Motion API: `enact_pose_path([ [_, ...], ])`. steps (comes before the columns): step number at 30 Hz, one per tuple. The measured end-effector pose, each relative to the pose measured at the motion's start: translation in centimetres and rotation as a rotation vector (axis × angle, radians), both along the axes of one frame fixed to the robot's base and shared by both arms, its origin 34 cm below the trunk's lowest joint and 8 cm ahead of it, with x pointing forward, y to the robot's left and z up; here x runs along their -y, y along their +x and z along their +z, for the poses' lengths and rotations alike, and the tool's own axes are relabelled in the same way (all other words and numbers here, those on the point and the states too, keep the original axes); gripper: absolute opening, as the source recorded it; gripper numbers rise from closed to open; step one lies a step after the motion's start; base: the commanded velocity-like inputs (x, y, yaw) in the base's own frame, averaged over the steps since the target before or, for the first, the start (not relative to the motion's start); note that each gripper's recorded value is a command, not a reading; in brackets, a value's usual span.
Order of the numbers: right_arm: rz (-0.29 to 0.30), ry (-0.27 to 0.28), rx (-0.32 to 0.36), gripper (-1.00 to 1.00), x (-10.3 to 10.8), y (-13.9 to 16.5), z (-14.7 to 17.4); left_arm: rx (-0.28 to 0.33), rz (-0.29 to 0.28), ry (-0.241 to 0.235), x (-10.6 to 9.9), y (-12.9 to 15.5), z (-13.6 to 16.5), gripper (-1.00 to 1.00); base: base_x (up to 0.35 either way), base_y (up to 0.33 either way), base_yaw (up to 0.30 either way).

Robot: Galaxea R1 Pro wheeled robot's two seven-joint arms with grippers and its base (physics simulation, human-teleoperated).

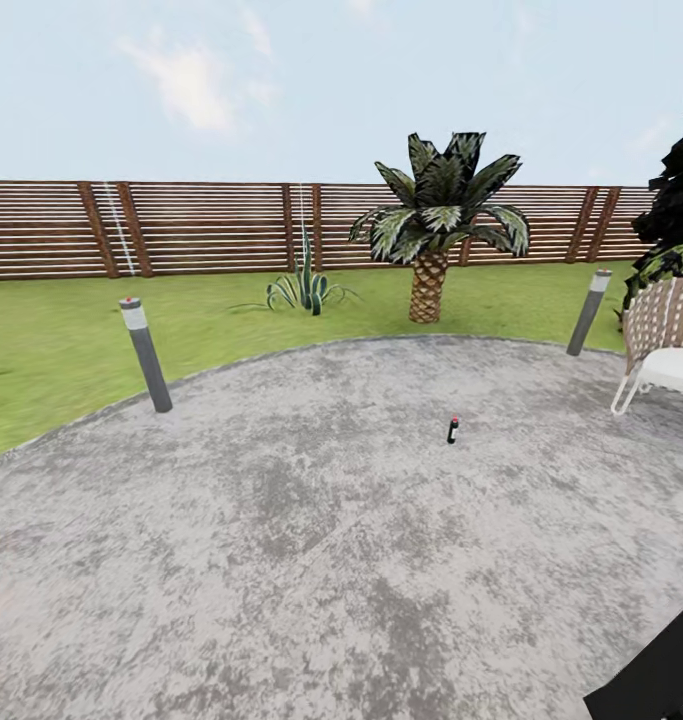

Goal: In the garden, pick up the pesticide atomizer on the floor and spray pesticide onto both trees until each tree trunk is fully covered.

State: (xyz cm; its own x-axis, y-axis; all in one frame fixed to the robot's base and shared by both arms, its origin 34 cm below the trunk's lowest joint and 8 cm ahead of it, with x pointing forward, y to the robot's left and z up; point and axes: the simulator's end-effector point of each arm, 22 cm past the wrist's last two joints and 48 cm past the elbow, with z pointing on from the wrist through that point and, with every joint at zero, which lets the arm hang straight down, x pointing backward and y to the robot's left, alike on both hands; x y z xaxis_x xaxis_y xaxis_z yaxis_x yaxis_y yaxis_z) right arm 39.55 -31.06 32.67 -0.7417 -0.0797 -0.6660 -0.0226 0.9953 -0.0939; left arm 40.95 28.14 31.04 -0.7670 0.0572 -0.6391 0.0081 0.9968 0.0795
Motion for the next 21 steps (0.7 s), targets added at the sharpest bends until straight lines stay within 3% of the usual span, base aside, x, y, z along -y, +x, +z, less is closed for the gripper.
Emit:
enact_pose_path([
  [21,0.000,0.000,0.000,1.00,0.00,0.00,0.00,0.000,0.000,0.000,0.01,0.00,0.00,1.00,0.338,0.000,0.000],
])
